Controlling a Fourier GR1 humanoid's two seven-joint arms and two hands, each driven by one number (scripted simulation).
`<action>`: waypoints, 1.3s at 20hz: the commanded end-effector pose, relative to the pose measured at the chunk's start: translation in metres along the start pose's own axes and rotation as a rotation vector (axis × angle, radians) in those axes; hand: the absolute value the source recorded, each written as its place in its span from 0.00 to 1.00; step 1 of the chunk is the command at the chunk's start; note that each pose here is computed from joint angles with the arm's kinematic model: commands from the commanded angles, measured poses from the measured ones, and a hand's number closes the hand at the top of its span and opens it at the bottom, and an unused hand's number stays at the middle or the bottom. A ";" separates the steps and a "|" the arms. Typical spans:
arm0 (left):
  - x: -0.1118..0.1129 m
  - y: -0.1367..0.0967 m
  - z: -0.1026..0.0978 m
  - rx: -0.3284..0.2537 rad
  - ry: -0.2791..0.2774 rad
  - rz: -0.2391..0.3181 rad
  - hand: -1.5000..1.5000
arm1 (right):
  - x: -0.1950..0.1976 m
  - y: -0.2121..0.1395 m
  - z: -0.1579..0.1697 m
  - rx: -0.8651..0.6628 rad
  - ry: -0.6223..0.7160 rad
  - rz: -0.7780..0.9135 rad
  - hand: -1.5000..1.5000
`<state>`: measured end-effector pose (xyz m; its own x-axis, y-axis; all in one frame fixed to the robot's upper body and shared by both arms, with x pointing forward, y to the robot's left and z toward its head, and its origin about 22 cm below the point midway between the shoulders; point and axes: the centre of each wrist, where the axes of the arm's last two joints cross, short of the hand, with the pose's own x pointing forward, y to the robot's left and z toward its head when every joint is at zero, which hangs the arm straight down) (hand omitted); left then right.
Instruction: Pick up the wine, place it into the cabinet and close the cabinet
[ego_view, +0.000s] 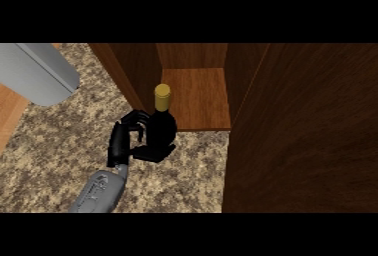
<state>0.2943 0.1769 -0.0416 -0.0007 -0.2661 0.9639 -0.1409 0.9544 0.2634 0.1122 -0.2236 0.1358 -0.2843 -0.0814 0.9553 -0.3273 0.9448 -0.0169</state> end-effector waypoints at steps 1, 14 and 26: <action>0.063 -0.058 -0.034 -0.125 -0.065 -0.010 1.00 | 0.014 -0.001 0.010 0.023 -0.038 -0.054 0.00; 0.038 -0.059 -0.028 -0.041 0.023 -0.163 1.00 | 0.006 0.006 -0.002 0.078 -0.070 -0.073 0.00; 0.031 -0.043 -0.032 0.083 0.037 -0.143 1.00 | 0.001 0.006 0.001 0.087 -0.040 -0.094 0.00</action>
<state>0.2829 0.1698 -0.0491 0.0520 -0.4355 0.8987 -0.3679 0.8282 0.4227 0.1140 -0.2166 0.1316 -0.2895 -0.1329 0.9479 -0.4037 0.9149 0.0050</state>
